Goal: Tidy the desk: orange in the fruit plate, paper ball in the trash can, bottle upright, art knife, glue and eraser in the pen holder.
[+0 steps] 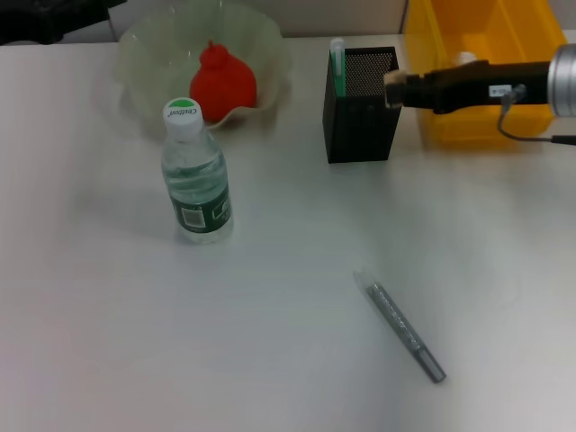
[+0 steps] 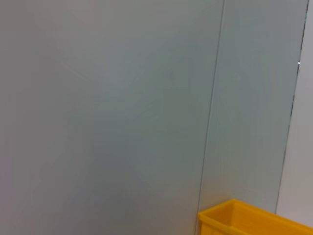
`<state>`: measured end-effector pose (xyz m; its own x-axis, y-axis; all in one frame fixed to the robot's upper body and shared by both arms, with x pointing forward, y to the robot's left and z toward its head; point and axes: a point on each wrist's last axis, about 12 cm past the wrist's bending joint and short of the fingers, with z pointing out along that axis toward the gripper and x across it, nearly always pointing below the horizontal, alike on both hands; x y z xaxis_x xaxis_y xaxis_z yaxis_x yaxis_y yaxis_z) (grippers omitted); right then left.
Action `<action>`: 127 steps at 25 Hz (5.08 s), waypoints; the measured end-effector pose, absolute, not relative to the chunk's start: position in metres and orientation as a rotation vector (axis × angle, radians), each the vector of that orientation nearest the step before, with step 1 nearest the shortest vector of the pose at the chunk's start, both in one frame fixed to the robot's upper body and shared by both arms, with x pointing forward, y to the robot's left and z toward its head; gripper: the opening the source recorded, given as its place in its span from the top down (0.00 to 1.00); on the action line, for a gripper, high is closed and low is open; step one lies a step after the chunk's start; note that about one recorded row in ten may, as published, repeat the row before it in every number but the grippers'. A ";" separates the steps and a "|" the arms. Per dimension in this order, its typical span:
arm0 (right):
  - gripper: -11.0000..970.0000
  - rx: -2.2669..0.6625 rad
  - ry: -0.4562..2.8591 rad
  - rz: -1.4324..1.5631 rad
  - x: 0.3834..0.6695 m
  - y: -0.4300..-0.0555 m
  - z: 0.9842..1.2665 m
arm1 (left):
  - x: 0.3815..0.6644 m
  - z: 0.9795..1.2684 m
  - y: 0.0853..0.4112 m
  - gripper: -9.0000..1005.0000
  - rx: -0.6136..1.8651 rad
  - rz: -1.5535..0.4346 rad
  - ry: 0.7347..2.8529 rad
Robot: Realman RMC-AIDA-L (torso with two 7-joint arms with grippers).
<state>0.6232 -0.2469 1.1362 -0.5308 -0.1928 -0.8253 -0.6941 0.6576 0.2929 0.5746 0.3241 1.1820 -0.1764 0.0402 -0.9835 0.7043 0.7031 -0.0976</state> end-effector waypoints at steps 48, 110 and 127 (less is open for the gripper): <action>0.47 -0.905 2.557 0.557 0.605 -0.194 1.190 | 0.582 1.176 0.321 0.24 0.572 -0.668 1.678; 0.85 -1.221 2.888 0.404 0.590 -0.118 1.117 | 0.568 1.159 0.335 0.24 0.533 -0.647 1.690; 0.85 -0.485 1.779 1.312 0.594 -0.277 1.168 | 0.569 1.166 0.338 0.24 0.505 -0.640 1.632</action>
